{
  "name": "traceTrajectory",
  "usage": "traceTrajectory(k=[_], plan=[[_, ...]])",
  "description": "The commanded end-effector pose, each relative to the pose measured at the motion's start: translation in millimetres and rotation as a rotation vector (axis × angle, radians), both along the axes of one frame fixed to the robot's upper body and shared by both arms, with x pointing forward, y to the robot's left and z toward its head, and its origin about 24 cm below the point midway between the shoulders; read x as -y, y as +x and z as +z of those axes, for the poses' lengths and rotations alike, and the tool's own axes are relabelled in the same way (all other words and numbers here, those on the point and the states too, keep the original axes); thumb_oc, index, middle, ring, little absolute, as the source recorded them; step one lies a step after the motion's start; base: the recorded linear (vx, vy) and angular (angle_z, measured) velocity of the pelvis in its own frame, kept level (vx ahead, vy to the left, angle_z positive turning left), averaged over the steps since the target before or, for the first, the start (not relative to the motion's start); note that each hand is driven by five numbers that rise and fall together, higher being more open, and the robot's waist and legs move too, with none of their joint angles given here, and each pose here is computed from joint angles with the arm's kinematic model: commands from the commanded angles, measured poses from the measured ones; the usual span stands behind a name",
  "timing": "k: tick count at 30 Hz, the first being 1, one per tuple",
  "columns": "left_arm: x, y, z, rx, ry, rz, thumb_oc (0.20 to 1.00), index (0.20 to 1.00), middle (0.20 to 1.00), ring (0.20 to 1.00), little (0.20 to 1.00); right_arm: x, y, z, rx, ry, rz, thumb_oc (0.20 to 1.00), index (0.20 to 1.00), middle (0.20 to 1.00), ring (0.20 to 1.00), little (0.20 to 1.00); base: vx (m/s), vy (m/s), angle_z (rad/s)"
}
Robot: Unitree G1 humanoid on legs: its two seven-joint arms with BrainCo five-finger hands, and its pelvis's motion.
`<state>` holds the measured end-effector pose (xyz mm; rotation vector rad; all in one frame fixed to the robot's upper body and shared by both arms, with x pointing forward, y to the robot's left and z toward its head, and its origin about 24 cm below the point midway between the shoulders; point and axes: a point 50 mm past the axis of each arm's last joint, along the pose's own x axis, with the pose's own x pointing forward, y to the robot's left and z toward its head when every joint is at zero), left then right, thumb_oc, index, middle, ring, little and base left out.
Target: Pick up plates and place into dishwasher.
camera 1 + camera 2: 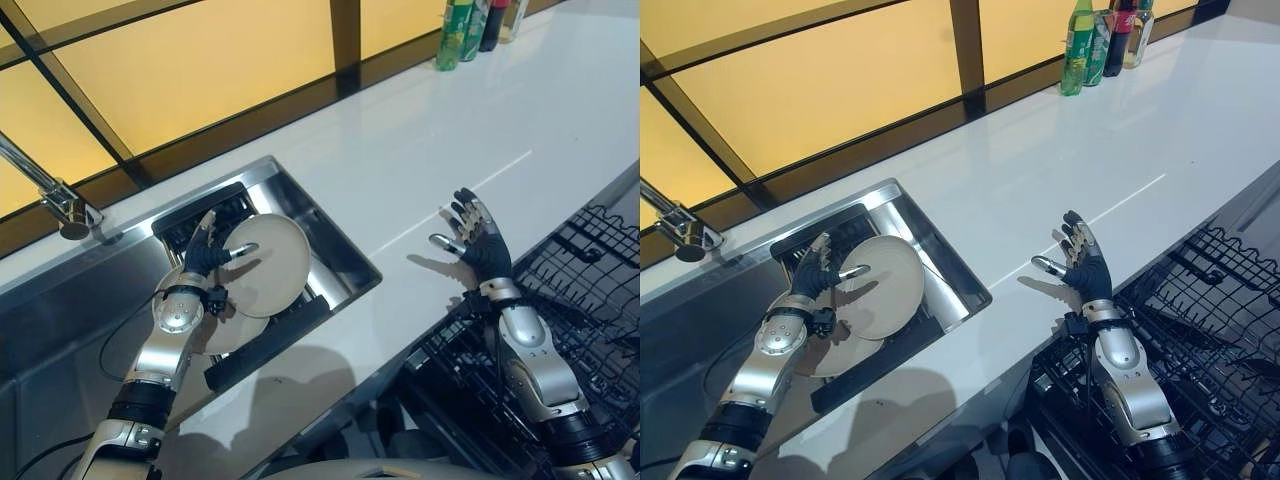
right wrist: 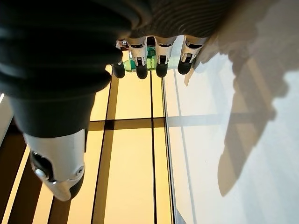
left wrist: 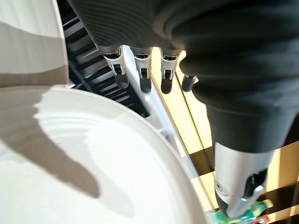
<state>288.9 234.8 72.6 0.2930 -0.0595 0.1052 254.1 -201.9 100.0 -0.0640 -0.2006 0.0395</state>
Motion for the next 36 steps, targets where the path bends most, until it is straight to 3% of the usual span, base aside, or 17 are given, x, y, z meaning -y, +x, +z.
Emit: traceTrajectory(k=[1, 14, 21, 30, 36], plan=[[-16.2, -2.9, 21.2, 0.118, 0.018, 0.051, 1.0, 1.0, 1.0, 1.0, 1.0, -8.3, -14.8, 2.1, 0.03, 0.018, 0.032, 1.0, 1.0, 1.0, 1.0, 1.0, 0.05, -0.027, 0.0], [-26.2, -15.3, 22.0, 0.139, 0.112, 0.136, 1.0, 1.0, 1.0, 1.0, 1.0, 0.4, -24.1, -5.3, -0.012, 0.013, 0.029, 1.0, 1.0, 1.0, 1.0, 1.0, 0.05, -0.012, 0.01], [-21.2, -12.4, -10.5, -0.125, 0.186, 0.039, 1.0, 1.0, 1.0, 1.0, 1.0, 5.9, -21.5, -2.2, -0.033, -0.01, 0.032, 1.0, 1.0, 1.0, 1.0, 1.0, 0.05, 0.013, -0.04], [-9.8, -12.8, -64.8, -0.476, 0.143, -0.115, 1.0, 1.0, 1.0, 1.0, 1.0, 12.1, -16.0, 0.7, -0.058, -0.06, 0.057, 1.0, 1.0, 1.0, 1.0, 1.0, 0.06, 0.007, -0.02], [-13.1, -19.6, -88.2, -0.576, 0.118, -0.08, 1.0, 1.0, 1.0, 1.0, 1.0, 20.0, -18.7, -2.6, -0.084, -0.095, 0.072, 1.0, 1.0, 1.0, 1.0, 1.0, 0.08, 0.019, -0.12]])
